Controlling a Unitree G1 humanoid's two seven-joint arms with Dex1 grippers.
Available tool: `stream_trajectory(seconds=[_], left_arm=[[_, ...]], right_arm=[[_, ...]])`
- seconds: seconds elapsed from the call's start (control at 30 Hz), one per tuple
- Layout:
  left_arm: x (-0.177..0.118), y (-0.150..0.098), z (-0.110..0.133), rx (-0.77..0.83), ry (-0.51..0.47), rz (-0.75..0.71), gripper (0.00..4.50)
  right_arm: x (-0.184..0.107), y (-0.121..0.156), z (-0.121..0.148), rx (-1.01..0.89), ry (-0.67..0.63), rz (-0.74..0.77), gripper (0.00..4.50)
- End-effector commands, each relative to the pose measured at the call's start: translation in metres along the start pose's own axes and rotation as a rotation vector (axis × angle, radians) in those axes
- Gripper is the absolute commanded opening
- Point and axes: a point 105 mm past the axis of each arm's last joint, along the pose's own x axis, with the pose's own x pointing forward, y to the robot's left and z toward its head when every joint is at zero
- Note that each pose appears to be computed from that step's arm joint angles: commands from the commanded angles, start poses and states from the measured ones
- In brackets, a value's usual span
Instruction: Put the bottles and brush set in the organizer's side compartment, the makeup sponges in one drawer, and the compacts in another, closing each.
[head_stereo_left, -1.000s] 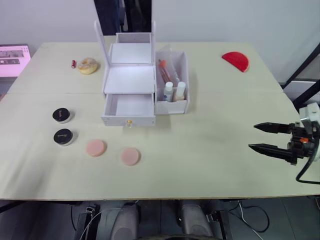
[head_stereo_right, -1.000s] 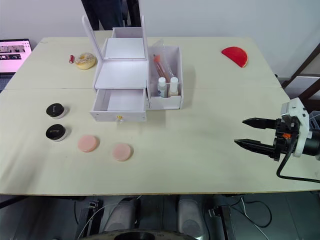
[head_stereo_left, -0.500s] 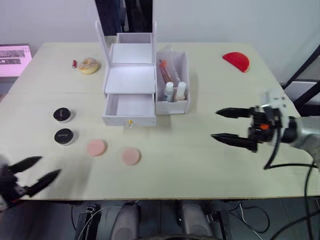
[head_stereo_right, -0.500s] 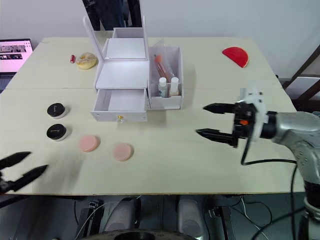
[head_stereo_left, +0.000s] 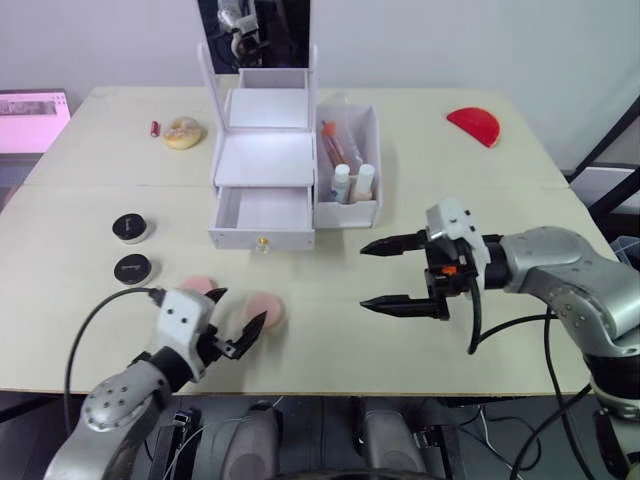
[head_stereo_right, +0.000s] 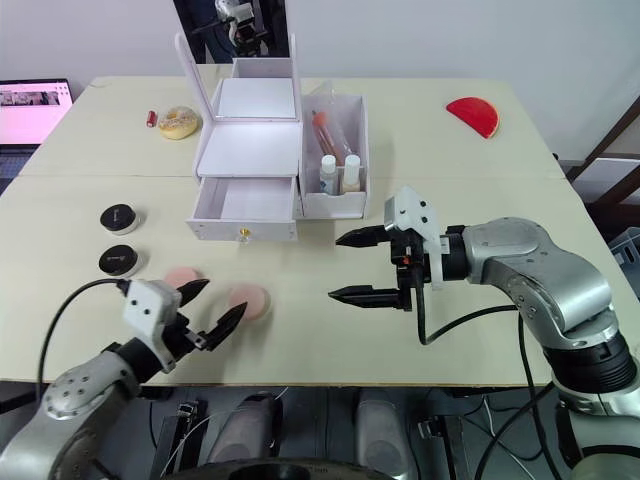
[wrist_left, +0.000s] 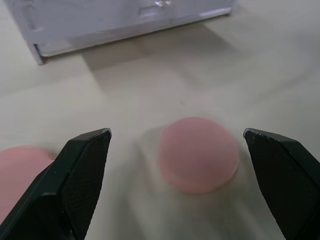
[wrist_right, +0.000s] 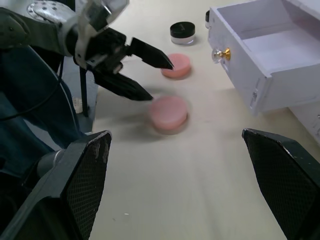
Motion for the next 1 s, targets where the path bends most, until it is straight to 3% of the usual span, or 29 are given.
stream_trajectory(seconds=[0.03,0.33,0.77,1.0], left_arm=[[0.011,-0.002,-0.006,0.043,0.028,0.022,4.47],[0.021,-0.013,-0.031,-0.051,0.116,-0.032,4.47],[0.021,-0.017,-0.024,-0.117,0.073,-0.075,4.47],[0.031,-0.004,-0.024,-0.088,0.073,-0.055,4.47]], right_arm=[[0.0,0.003,0.012,-0.048,-0.022,0.006,4.5],[0.0,0.003,0.013,-0.046,-0.019,-0.01,4.5],[0.002,0.002,0.011,-0.035,-0.012,-0.029,4.5],[0.002,0.002,0.012,-0.042,-0.016,-0.037,4.5]])
